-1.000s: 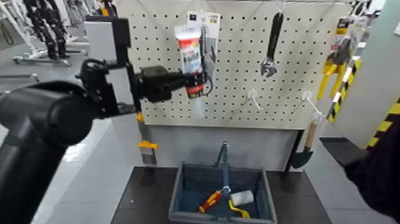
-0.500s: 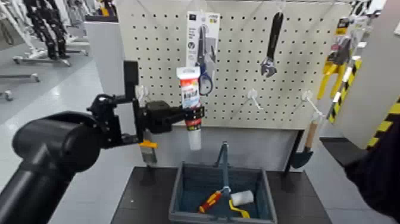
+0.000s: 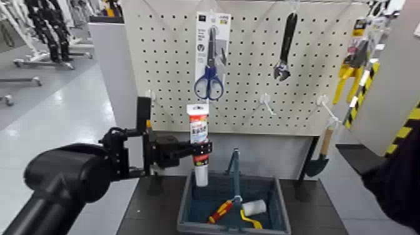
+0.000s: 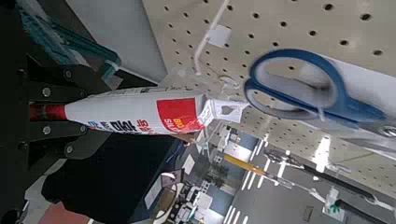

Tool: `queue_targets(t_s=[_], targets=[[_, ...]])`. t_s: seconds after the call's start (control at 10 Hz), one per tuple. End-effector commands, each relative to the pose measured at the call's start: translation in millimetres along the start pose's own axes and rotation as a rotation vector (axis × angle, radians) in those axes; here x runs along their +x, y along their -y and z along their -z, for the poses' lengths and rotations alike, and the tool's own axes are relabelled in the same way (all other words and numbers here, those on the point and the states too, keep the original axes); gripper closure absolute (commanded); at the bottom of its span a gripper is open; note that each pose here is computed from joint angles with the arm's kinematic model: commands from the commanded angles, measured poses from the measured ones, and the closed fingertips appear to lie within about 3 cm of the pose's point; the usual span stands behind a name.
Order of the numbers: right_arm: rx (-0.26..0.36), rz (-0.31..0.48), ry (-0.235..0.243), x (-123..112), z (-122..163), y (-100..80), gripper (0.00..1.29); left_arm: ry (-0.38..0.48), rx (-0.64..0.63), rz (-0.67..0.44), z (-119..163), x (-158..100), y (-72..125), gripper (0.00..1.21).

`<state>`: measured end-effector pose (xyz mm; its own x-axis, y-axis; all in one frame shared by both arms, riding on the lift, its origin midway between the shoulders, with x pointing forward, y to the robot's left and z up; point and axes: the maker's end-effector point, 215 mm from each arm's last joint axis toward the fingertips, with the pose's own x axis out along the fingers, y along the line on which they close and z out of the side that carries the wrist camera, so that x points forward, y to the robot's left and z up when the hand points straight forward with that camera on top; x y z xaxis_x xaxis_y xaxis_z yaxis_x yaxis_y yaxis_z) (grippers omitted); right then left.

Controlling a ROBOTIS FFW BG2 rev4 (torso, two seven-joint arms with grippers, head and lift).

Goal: Put the red glue tube into the crate.

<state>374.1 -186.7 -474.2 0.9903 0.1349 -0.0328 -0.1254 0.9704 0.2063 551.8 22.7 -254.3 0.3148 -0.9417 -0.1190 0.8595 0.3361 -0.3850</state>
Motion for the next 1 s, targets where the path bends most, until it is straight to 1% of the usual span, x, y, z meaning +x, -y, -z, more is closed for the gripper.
queue_targets(t_s=[0.1, 0.3, 0.5, 0.7, 1.0], targets=[[0.003, 0.002, 0.001, 0.2, -0.1, -0.3, 0.03, -0.055, -0.046, -0.009, 39.3, 0.1, -12.9, 1.16], [0.003, 0.001, 0.001, 0.2, 0.1, -1.2, 0.03, -0.088, -0.078, -0.006, 67.7, 3.9, -20.0, 1.16], [0.003, 0.001, 0.001, 0.2, 0.1, -1.2, 0.03, -0.127, -0.095, -0.012, 89.8, 3.8, -27.9, 1.15], [0.003, 0.002, 0.001, 0.2, -0.1, -0.3, 0.03, -0.145, -0.125, -0.012, 112.5, 6.5, -34.0, 1.16], [0.001, 0.002, 0.001, 0.2, 0.0, -0.6, 0.03, -0.164, -0.135, -0.017, 127.0, 7.0, -44.6, 1.15]])
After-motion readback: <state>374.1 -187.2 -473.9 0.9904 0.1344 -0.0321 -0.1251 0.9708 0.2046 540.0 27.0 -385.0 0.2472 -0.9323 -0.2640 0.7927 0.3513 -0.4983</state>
